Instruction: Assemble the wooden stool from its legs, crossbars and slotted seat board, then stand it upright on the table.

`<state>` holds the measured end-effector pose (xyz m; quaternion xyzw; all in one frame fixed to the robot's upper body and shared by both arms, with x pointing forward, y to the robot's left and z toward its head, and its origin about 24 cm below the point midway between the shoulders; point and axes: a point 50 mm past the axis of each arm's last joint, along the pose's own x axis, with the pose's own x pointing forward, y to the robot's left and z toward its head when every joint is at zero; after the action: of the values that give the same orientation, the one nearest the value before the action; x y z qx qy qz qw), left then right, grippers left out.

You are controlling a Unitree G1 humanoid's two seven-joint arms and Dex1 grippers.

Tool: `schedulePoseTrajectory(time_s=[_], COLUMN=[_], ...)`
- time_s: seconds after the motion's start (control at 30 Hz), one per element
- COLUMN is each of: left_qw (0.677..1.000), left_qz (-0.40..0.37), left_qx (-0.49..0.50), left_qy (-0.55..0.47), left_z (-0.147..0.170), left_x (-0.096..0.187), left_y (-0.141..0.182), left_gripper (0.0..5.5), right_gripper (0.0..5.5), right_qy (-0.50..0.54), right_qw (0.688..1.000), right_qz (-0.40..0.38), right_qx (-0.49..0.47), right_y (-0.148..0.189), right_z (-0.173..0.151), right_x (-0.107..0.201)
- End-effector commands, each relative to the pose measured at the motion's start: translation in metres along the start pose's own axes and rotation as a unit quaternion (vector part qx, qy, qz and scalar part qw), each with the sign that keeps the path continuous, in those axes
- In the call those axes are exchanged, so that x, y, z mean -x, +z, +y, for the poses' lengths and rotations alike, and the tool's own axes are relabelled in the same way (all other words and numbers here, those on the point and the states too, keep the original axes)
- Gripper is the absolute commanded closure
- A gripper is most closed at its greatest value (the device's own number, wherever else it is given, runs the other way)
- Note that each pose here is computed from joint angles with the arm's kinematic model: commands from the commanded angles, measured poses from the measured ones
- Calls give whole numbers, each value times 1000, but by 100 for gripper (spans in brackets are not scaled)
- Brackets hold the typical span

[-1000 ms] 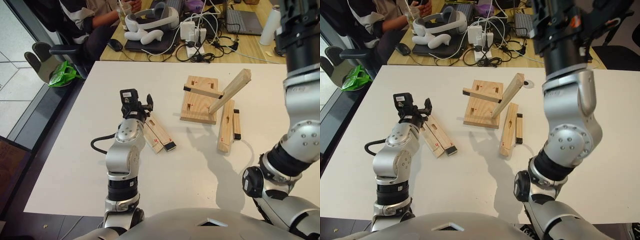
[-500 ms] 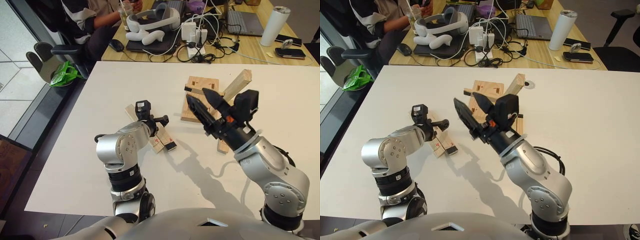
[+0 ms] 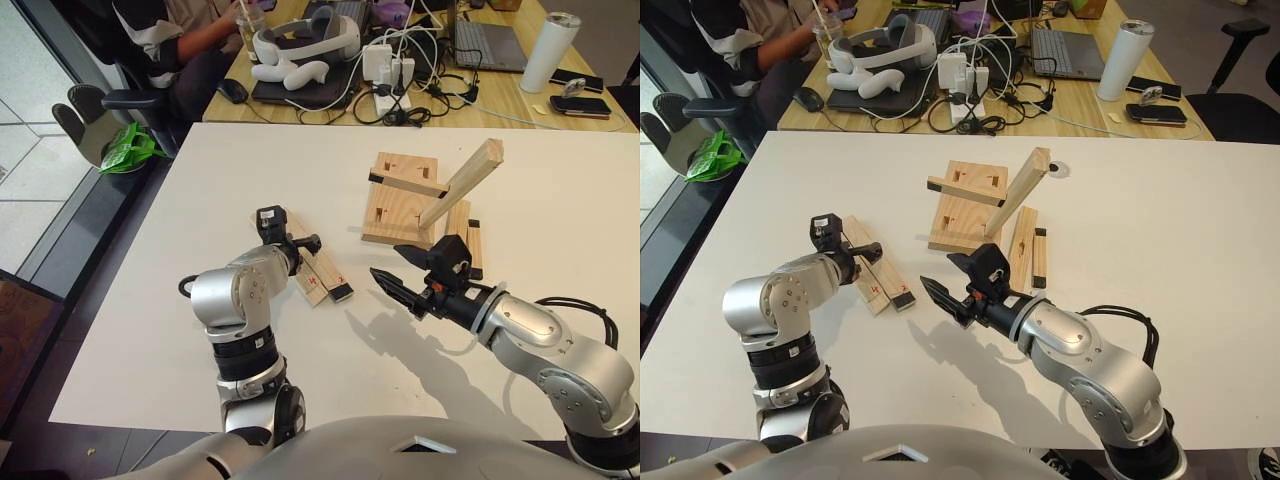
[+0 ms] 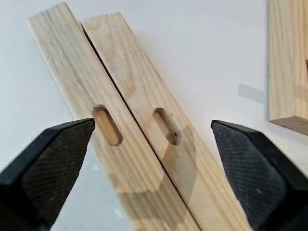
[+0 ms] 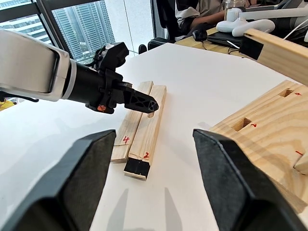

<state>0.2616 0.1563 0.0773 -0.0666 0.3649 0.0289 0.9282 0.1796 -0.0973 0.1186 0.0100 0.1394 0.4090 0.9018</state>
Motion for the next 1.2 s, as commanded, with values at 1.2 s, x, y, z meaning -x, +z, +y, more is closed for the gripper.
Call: schedulePoseTrajectory(time_s=[1.2], left_qw=[992], left_qz=[-118], left_qx=[-40], left_qy=[-23], left_z=[-38], left_x=[-3], left_y=[38], left_gripper=[98], right_gripper=[169], right_qy=[74], right_qw=[976], right_qz=[190], right_qx=[83], right_y=[-74], right_z=[-13], right_x=[-97])
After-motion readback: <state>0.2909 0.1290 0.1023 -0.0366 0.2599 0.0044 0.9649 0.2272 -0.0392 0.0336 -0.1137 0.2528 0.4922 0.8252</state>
